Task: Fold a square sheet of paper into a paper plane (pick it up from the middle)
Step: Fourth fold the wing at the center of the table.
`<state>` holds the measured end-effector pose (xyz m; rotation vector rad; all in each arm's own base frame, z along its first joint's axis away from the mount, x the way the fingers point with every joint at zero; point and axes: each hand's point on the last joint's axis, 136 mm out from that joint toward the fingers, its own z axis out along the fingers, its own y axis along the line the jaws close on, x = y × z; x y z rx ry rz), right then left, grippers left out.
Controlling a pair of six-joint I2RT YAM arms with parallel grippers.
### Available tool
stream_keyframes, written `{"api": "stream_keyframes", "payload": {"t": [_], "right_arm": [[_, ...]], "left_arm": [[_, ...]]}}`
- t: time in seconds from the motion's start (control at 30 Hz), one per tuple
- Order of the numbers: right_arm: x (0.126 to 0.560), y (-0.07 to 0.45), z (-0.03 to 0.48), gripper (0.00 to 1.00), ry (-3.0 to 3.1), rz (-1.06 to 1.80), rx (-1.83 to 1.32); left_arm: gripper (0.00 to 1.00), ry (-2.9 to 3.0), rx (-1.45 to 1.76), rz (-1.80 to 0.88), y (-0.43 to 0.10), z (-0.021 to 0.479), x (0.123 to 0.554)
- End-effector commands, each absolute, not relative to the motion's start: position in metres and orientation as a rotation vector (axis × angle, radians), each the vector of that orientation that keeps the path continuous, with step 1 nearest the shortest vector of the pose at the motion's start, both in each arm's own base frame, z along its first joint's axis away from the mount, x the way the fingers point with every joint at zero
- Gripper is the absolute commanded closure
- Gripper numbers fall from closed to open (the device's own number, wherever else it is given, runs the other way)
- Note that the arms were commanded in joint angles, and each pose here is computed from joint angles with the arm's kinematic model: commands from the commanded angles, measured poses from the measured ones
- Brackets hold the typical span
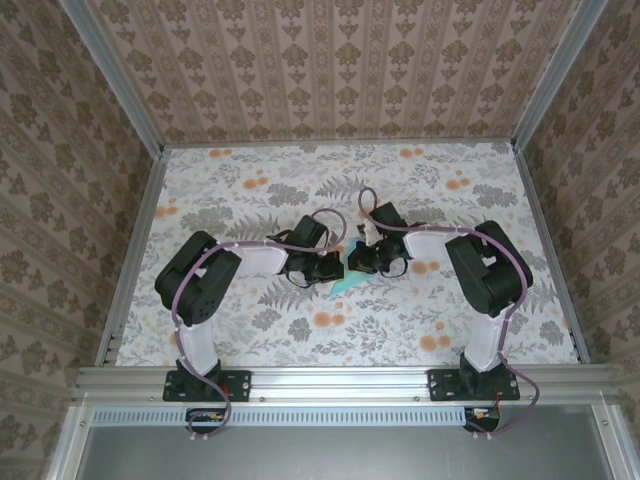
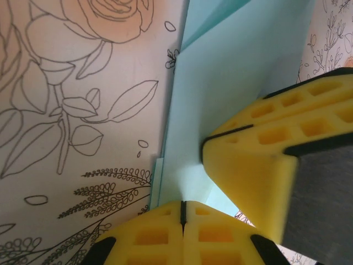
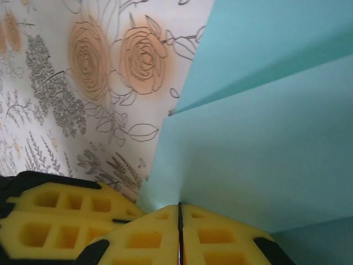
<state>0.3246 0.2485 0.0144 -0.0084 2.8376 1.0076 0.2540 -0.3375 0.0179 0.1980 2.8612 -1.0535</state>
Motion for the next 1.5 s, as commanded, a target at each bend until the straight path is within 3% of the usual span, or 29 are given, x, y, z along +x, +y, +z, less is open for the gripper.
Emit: {"api": "stream_keyframes", "payload": {"t": [0.0, 0.4, 0.67, 0.97, 1.17, 1.47], "right_arm": [[0.333, 0.235, 0.0, 0.91, 2.855, 0.962, 0.074], [0.392, 0.139, -0.009, 0.9, 2.78, 0.706, 0.487], [0.417, 0.123, 0.009, 0.91, 2.708, 0.679, 0.551], [0.401, 0.145, 0.069, 0.89, 2.543, 0.911, 0.452], [0.367, 0.193, 0.058, 0.89, 2.6, 1.05, 0.374], [0.362, 0.24, 0.038, 0.9, 2.629, 1.14, 0.36]], "left_arm": [[1.0, 3.1, 0.105, -0.775, -0.289, -0.032, 0.22], [1.0, 3.108, 0.098, -0.772, -0.284, -0.034, 0.216], [1.0, 3.095, 0.136, -0.783, -0.288, -0.031, 0.22], [1.0, 2.963, 0.481, -0.808, -0.294, -0.015, 0.237], [1.0, 2.864, 0.752, -0.794, -0.294, -0.004, 0.248], [1.0, 2.807, 0.807, -0.876, -0.301, 0.006, 0.257]]}}
